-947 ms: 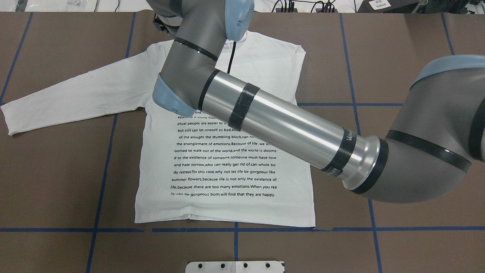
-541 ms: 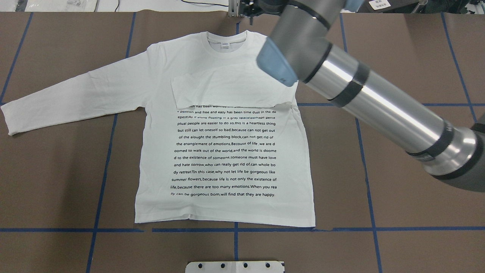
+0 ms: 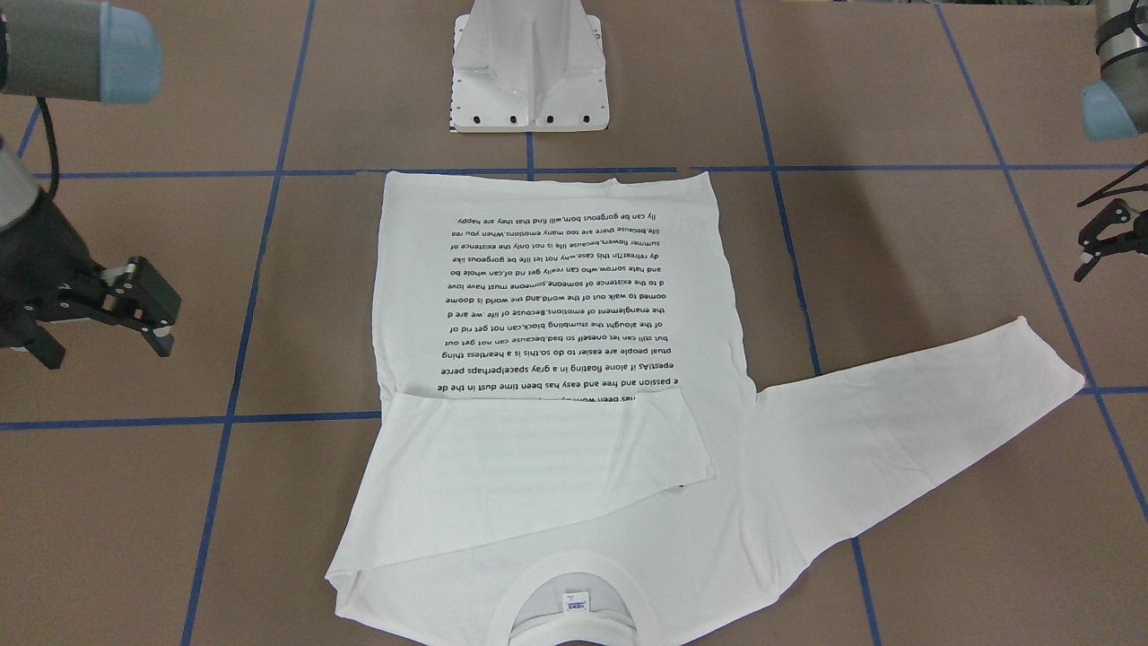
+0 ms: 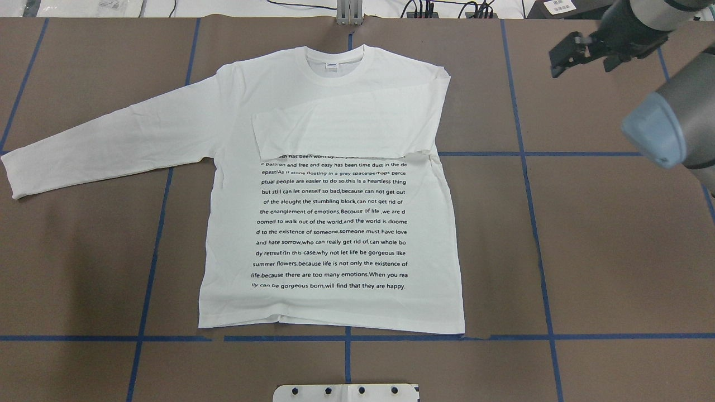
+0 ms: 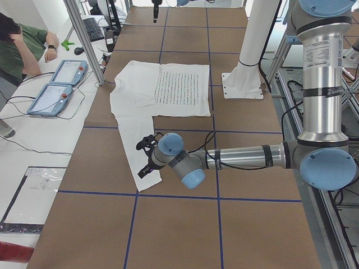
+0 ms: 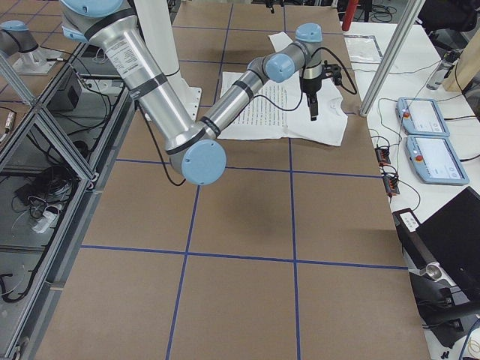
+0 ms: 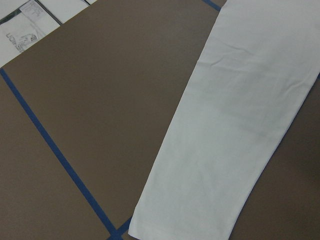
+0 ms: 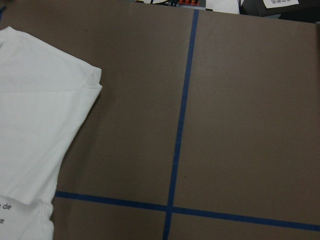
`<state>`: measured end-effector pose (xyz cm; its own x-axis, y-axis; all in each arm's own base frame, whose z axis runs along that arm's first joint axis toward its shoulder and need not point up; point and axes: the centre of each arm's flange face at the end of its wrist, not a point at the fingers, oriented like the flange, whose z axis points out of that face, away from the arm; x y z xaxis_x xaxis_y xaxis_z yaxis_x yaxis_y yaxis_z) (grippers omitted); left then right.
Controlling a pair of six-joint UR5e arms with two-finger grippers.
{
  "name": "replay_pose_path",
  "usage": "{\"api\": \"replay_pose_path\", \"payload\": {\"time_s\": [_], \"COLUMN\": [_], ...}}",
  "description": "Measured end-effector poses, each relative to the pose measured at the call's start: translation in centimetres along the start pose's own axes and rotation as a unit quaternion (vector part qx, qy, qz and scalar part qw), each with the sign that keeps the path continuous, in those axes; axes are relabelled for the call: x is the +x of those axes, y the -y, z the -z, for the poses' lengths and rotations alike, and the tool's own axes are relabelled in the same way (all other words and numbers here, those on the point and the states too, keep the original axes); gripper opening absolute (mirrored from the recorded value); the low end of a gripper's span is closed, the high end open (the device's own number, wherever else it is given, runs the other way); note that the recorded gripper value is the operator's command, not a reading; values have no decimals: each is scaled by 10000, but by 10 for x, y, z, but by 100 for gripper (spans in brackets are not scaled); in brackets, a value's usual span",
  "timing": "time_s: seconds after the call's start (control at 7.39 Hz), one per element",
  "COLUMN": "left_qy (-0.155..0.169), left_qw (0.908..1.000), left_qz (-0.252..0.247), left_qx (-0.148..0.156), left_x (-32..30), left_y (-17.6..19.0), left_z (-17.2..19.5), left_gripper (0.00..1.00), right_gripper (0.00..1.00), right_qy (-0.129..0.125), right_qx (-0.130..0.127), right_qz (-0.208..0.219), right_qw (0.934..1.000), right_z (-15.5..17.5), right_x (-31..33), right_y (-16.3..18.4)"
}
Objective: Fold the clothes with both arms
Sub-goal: 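Withdraw the right arm while the left gripper moves to the other cuff, then grasp the sleeve cuff nearest the left gripper and lift it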
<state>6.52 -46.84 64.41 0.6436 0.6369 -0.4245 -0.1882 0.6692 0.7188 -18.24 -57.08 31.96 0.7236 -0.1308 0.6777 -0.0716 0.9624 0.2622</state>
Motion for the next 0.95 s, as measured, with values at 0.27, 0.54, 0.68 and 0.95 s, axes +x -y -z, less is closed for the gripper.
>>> {"api": "replay_pose_path", "payload": {"time_s": [0.27,0.54,0.68,0.95], "left_qy": [-63,-72,-53,-43], "left_qw": [9999,9995,9992,9988], "left_qz": [-44,-163,-232,-278], "left_qx": [-96,-254,-327,-405], "left_x": [9,20,26,27], "left_y": [-20,-29,-29,-27], "left_z": [-28,-54,-66,-82], "left_gripper": [100,100,99,81], "right_gripper": [100,100,100,100], "right_qy": [260,366,371,351], "right_qx": [115,119,118,128], "right_qz": [162,180,177,170], "right_qw": [9995,9991,9991,9992], "right_z": [-13,-16,-17,-18], "right_x": [61,74,76,77], "right_y": [-42,-54,-55,-55]}}
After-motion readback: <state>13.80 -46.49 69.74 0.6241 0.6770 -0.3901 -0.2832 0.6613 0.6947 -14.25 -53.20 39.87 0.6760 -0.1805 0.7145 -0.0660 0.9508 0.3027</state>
